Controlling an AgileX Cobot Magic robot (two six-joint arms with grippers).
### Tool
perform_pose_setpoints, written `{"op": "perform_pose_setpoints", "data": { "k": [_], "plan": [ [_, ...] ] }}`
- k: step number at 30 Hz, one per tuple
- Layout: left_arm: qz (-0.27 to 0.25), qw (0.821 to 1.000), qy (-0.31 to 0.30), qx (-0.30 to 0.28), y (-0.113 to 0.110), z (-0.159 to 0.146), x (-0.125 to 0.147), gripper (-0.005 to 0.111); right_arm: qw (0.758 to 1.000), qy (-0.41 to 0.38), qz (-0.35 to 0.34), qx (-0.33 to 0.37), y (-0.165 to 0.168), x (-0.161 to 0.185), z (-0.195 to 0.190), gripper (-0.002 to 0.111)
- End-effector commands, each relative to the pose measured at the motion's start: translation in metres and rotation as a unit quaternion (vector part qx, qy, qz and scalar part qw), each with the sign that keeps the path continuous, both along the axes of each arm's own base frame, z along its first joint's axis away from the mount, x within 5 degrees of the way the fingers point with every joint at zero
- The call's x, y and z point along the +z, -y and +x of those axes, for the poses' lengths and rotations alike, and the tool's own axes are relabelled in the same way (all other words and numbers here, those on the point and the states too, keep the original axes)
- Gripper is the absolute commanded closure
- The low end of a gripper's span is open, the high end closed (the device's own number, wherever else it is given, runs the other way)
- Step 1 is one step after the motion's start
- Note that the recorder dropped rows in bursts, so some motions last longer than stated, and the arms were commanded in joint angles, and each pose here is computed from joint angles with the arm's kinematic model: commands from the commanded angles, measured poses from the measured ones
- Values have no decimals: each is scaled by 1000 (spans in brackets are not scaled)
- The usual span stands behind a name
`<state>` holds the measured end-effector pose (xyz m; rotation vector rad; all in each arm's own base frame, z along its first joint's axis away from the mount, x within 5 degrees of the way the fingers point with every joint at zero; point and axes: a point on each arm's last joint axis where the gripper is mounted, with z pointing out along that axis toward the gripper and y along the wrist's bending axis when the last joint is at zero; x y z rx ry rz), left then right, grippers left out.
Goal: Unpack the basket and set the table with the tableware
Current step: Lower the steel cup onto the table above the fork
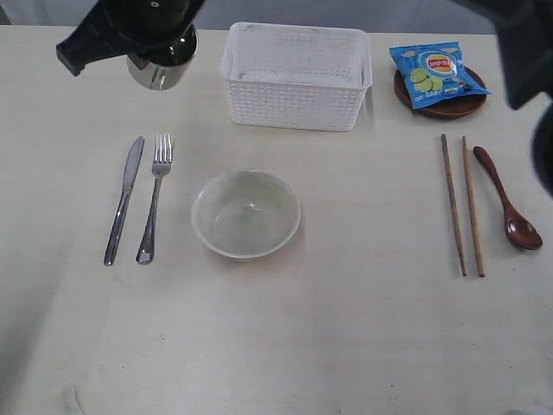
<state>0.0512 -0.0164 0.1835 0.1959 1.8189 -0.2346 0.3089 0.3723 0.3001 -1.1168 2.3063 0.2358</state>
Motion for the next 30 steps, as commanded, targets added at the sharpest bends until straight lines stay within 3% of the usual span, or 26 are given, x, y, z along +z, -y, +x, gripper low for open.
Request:
{"op": "perform_pose_setpoints", "data": {
  "k": [1, 13, 21, 30],
  "plan": [
    [-2, 1000, 1, -2, 0, 0, -1, 107, 1000, 1, -11, -12, -16, -12, 16, 109],
    [-2, 1000, 1, -2, 0, 0, -1, 107, 999, 3, 4, -32, -49, -68, 48, 109],
    [-2, 1000, 1, -2, 0, 0, -1, 107, 998, -9, -5, -60, -40, -94, 67, 109],
    [-2, 1000, 1, -2, 0, 0, -1, 107, 997, -24, -2, -73, -33, -98, 74, 109]
  ]
}}
